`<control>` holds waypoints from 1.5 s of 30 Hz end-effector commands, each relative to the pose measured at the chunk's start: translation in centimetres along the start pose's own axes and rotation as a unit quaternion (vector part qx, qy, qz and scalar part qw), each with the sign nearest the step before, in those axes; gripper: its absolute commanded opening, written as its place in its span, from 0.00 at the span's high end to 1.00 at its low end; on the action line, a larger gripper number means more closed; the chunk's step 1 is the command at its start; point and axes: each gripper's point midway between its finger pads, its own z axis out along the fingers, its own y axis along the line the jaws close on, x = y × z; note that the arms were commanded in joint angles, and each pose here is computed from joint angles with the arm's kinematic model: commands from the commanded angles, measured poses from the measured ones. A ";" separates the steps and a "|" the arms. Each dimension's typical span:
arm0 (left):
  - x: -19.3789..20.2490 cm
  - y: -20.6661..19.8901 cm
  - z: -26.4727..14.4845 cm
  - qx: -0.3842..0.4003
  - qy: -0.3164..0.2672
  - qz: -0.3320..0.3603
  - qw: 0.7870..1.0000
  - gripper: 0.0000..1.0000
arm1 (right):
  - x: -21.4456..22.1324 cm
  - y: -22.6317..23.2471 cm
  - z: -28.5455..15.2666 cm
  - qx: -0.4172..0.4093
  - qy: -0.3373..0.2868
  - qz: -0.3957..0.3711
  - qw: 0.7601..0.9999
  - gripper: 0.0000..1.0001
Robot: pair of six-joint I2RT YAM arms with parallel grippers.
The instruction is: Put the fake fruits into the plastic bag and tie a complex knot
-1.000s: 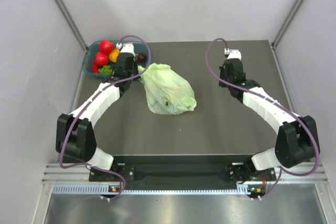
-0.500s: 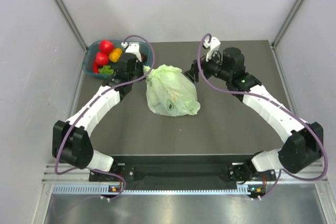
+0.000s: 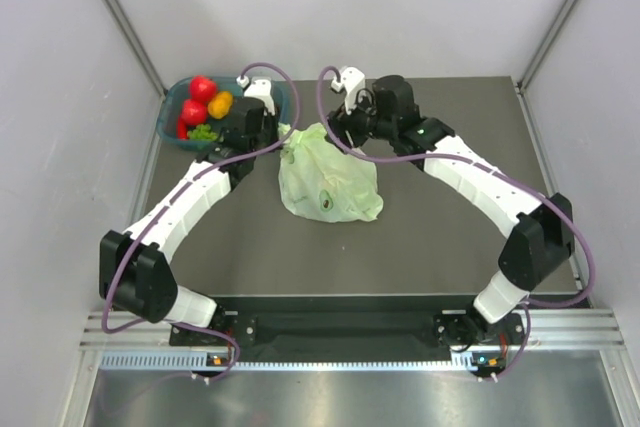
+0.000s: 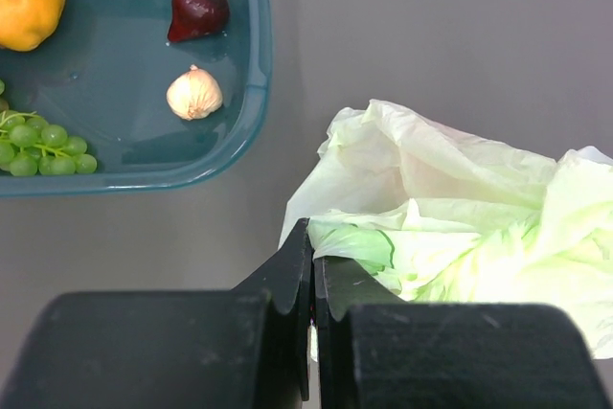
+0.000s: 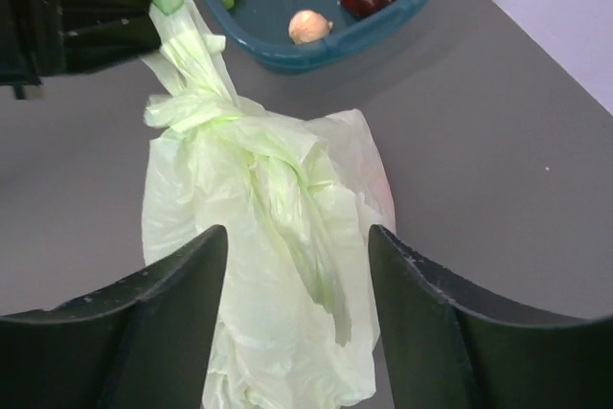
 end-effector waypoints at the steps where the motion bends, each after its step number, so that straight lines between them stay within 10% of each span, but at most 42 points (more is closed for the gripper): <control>1: -3.1 -0.8 -1.3 0.012 -0.038 0.002 0.999 1.00 | -1.1 0.0 0.1 0.014 0.007 -0.031 0.999 0.41; 7: -3.2 -1.1 -1.2 0.013 -0.037 0.005 0.999 1.00 | -0.5 0.5 1.1 0.018 0.022 -0.038 0.999 0.55; 14: -3.5 -1.1 -1.2 0.010 -0.037 0.010 0.999 1.00 | -0.4 0.7 1.5 0.022 0.031 -0.039 0.999 1.00; 45: -0.7 1.4 8.9 -0.016 0.069 -0.013 0.997 1.00 | 10.9 20.1 -5.2 -0.259 0.018 -0.074 0.963 1.00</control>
